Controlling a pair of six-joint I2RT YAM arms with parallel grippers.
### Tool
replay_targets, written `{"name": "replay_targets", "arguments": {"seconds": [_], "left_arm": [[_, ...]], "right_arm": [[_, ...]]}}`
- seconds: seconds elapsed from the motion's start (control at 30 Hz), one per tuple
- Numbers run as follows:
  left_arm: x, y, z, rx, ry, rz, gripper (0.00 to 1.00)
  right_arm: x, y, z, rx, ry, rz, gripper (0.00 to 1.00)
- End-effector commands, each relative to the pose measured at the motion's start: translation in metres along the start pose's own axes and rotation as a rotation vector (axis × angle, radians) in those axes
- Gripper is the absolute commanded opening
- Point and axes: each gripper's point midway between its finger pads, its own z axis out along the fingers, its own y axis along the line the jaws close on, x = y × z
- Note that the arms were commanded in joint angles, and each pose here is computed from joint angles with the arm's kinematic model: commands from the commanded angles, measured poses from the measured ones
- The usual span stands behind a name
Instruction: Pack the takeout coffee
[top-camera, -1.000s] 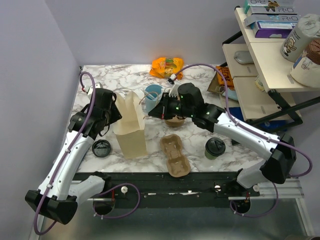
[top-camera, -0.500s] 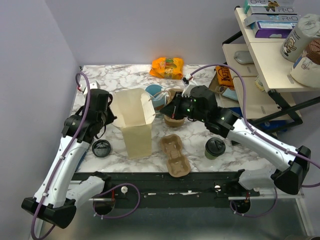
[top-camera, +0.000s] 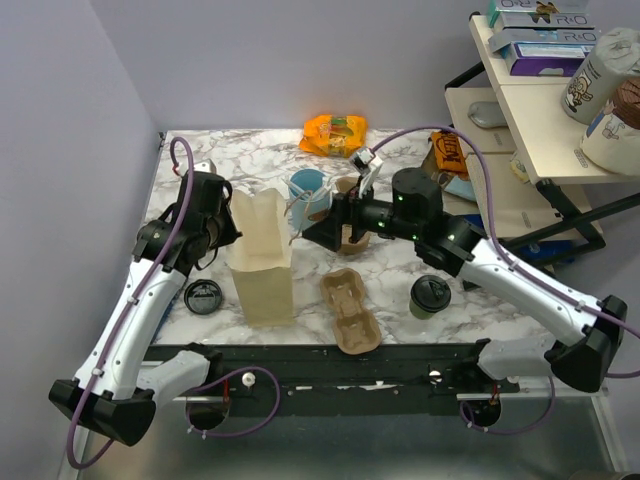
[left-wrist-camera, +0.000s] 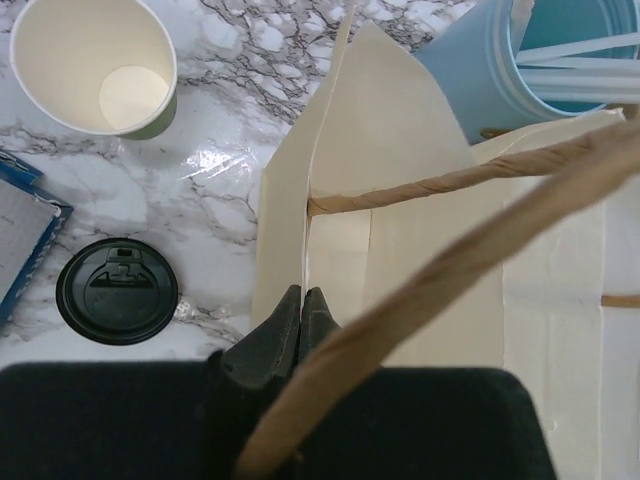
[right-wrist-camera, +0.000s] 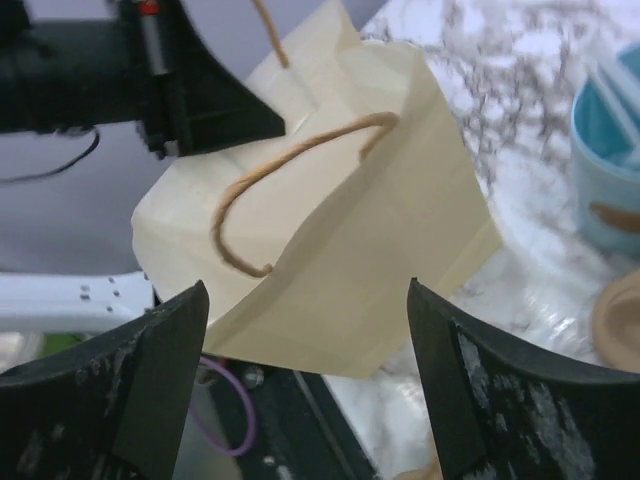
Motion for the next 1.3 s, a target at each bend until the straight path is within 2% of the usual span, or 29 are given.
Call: {"name": "replay_targets", "arguments": {"seconds": [0.0, 0.1, 0.13, 0.17, 0.23, 0.3, 0.33, 0.37, 0.53, 0.57, 0.77, 0.87, 1.03, 1.23, 1.27], "left_arm": [[-0.011, -0.007, -0.009, 0.033, -0.017, 0.048, 0.01], [-0.013, -0.005, -0.008, 0.021, -0.014, 0.075, 0.01], [-0.014, -0.004, -0.008, 0.014, -0.015, 0.079, 0.01], [-0.014, -0.002, -0.008, 0.001, -0.014, 0.087, 0.01], [-0.015, 0.002, -0.008, -0.016, -0.018, 0.097, 0.02], [-0.017, 0.002, -0.009, -0.014, -0.028, 0.108, 0.02], [-0.019, 0.001, -0.009, -0.012, -0.032, 0.109, 0.03], [-0.020, 0.000, -0.010, -0.008, -0.033, 0.113, 0.03], [-0.021, -0.009, -0.011, 0.048, -0.045, 0.129, 0.03], [-0.022, -0.009, -0.011, 0.051, -0.047, 0.129, 0.03], [-0.026, -0.014, -0.011, 0.069, -0.059, 0.136, 0.03], [-0.027, -0.015, -0.013, 0.080, -0.071, 0.132, 0.03], [-0.023, -0.019, -0.017, 0.127, -0.087, 0.126, 0.04], [-0.021, -0.012, -0.012, 0.093, -0.089, 0.124, 0.05], [-0.019, -0.010, -0.010, 0.086, -0.083, 0.126, 0.05]], "right_arm": [[-0.034, 0.053, -0.046, -0.232, -0.168, -0.364, 0.99], [-0.007, 0.053, -0.067, -0.311, -0.162, -0.629, 1.00], [0.001, 0.048, -0.071, -0.317, -0.163, -0.766, 1.00], [0.027, 0.030, -0.070, -0.297, -0.111, -0.796, 1.00], [0.042, 0.015, -0.078, -0.265, -0.106, -0.946, 1.00], [0.084, -0.008, -0.078, -0.281, -0.004, -1.016, 1.00], [0.093, -0.013, -0.080, -0.300, 0.007, -1.107, 1.00], [0.105, -0.020, -0.080, -0.299, 0.043, -1.121, 1.00], [0.140, -0.059, -0.072, -0.240, 0.215, -1.133, 1.00], [0.154, -0.065, -0.072, -0.255, 0.283, -1.111, 1.00], [0.181, -0.081, -0.063, -0.266, 0.429, -1.024, 1.00], [0.201, -0.097, -0.058, -0.256, 0.562, -0.960, 1.00], [0.216, -0.111, -0.046, -0.247, 0.664, -0.899, 1.00], [0.241, -0.114, -0.037, -0.290, 0.767, -0.852, 0.97], [0.253, -0.117, -0.037, -0.295, 0.816, -0.843, 0.96]]}}
